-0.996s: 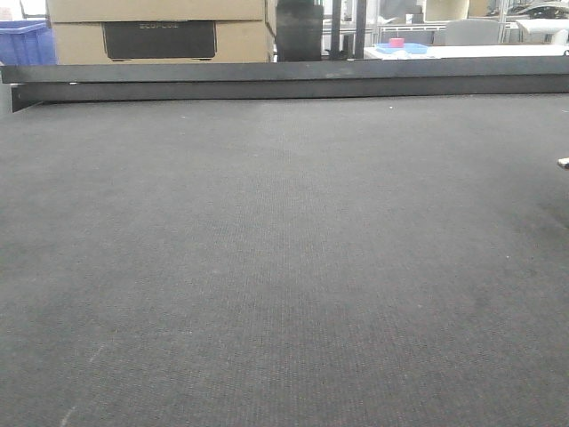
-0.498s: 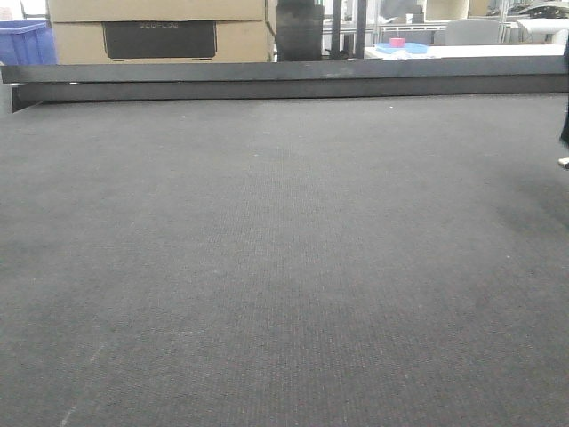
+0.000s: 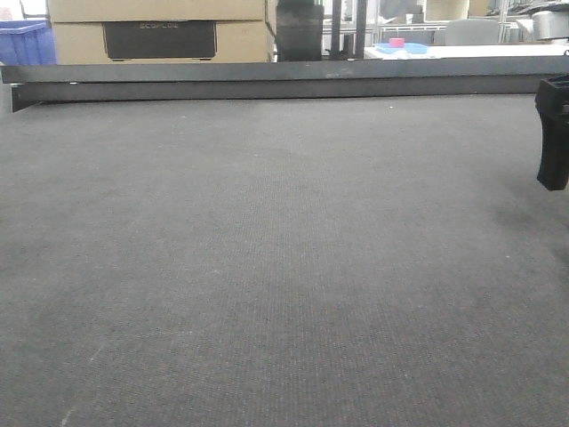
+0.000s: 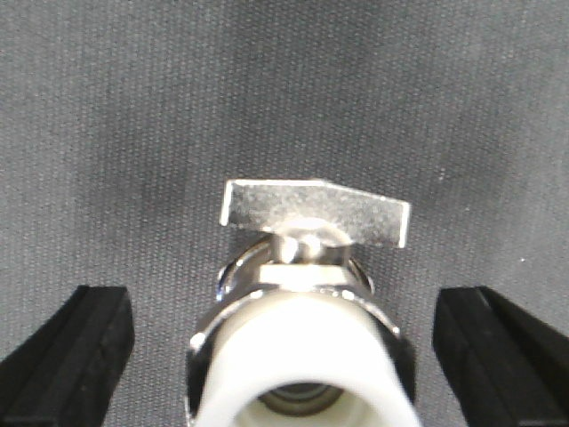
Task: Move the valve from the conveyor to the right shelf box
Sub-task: 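Lower the right gripper onto a white valve on the belt and grasp it, then lower the left gripper onto another white valve and close on it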
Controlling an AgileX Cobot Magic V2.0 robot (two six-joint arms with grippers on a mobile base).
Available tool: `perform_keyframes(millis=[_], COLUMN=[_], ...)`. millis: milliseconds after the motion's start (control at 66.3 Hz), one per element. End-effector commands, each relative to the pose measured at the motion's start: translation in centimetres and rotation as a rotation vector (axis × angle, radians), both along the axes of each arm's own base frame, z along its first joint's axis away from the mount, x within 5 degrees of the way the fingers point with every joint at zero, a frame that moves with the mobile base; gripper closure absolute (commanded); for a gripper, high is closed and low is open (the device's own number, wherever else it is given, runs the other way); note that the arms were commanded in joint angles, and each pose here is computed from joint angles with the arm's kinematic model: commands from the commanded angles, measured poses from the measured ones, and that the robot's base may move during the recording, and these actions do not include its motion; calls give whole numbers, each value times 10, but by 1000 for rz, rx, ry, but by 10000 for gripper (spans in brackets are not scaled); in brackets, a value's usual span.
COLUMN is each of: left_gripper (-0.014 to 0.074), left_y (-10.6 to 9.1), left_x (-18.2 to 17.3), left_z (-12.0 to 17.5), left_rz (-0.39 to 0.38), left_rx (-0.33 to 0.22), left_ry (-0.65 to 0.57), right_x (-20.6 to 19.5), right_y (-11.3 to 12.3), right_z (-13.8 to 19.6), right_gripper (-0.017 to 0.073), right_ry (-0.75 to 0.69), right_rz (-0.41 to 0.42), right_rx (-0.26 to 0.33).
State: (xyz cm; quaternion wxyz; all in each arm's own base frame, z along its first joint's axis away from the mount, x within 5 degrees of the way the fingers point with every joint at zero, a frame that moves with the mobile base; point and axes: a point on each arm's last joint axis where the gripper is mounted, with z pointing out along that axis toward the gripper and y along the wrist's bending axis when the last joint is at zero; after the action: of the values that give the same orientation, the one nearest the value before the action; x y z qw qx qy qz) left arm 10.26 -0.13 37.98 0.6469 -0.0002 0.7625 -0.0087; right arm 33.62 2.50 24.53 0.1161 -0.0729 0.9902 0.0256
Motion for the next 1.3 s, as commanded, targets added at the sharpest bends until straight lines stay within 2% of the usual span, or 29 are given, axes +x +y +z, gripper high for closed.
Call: perform_keyframes(millis=[0,75,166,211,226,241,302,332,558,815,1011,1147,1222,1283], left_gripper=[-6,-6,-6,-6,-6,-6,-6,-6,-6,-6,-6,-6,-6,-6], left_y=[-1,-1,-1,-1,-1,-1,-1,-1,-1,3,8,15,22,31], left_x=[-1,-1,-1,-1,-1,-1,-1,-1,-3,10,54,95,117,131], left_z=[2,2,2,2,2,2,1,0,-7,0,12,7,2,0], left_rz=[-7,-7,-7,-7,-7,-7,-8,-8,-8,26,51,49,25,8], left_rx=[-4,-3,-3,-3,-3,-3,-3,-3,-7,-12,-17,61,64,29], left_ry=[-4,-1,-1,2,3,3,13,22,109,366,579,725,805,853], right_x=[2,2,2,2,2,2,1,0,-16,-56,-67,-67,-67,-67], right_y=[-1,-1,-2,-2,-3,-3,-4,-4,-5,-5,-5,-5,-5,-4], right_z=[3,3,3,3,3,3,3,4,42,103,117,117,117,117], right_gripper=[7,82,249,370,447,468,680,730,712,712,712,712,712,712], right_ry=[-24,-24,-24,-25,-23,-23,-14,-14,-135,-335,-386,-387,-387,-387], right_rz=[11,11,13,16,17,19,24,25,20,7,6,5,5,5], right_rx=[-15,-15,-19,-28,-33,-37,-51,-53,-46,1,10,12,14,18])
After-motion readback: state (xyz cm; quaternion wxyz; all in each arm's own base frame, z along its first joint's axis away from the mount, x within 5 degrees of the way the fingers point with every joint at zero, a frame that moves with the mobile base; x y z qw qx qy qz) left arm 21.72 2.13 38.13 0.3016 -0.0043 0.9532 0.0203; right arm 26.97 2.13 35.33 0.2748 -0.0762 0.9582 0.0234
